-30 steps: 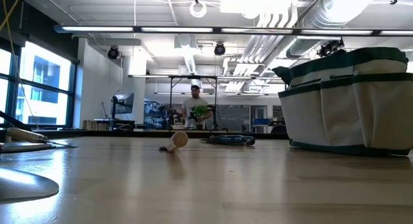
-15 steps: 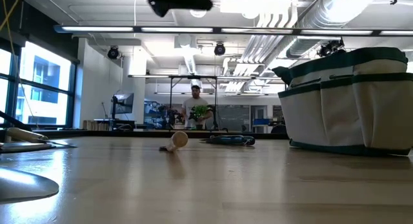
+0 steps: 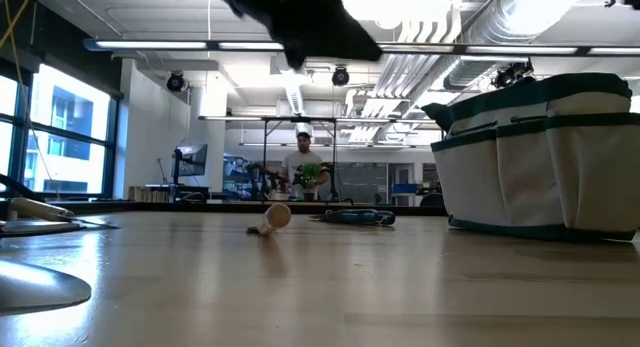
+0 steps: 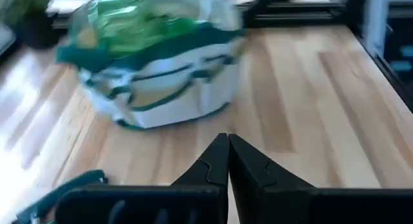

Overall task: Pick & Place Garden tools in Gardening bag
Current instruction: Move the gardening bag to the center of the table

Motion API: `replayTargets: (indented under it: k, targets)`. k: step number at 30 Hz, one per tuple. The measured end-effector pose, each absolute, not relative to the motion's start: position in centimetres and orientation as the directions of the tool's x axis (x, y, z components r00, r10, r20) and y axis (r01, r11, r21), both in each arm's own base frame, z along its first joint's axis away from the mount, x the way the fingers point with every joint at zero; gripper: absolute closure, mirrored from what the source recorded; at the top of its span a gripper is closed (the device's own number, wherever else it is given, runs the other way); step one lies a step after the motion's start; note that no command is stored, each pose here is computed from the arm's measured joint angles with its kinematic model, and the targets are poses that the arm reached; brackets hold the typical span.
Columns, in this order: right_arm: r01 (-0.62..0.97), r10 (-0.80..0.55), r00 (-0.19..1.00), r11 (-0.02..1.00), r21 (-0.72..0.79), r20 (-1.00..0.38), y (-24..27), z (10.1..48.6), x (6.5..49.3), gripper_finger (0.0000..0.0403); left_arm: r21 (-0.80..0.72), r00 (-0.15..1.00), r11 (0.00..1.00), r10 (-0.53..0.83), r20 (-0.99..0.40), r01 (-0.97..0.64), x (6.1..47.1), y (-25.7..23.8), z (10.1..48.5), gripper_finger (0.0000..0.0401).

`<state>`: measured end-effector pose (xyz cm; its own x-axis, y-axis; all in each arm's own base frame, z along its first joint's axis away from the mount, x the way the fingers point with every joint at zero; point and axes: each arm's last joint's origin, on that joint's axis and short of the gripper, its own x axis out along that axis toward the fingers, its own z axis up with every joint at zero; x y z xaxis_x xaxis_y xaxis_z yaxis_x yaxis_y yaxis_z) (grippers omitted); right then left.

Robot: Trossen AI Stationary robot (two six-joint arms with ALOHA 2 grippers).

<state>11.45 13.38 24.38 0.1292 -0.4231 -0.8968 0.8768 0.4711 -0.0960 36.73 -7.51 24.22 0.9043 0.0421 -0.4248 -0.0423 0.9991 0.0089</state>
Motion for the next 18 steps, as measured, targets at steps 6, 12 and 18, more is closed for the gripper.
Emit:
replayTargets:
  k: [6,12,18]
  targets:
    - [0.926,-0.48,0.035,0.346,-0.153,-0.876,11.0,23.5,11.5,0.04,-0.135,0.89,0.98,0.068,-0.451,-0.143,38.1,-2.4,23.0,0.04]
    - [0.948,-0.538,-0.012,0.261,-0.181,-0.843,9.3,22.5,12.2,0.04,-0.258,0.871,0.945,0.049,-0.49,-0.199,39.6,0.4,19.7,0.0401]
    - [0.953,-0.598,0.0,0.242,-0.181,-0.802,7.9,22.4,13.1,0.04,-0.364,0.895,0.912,0.007,-0.446,-0.189,41.2,1.4,16.8,0.0401]
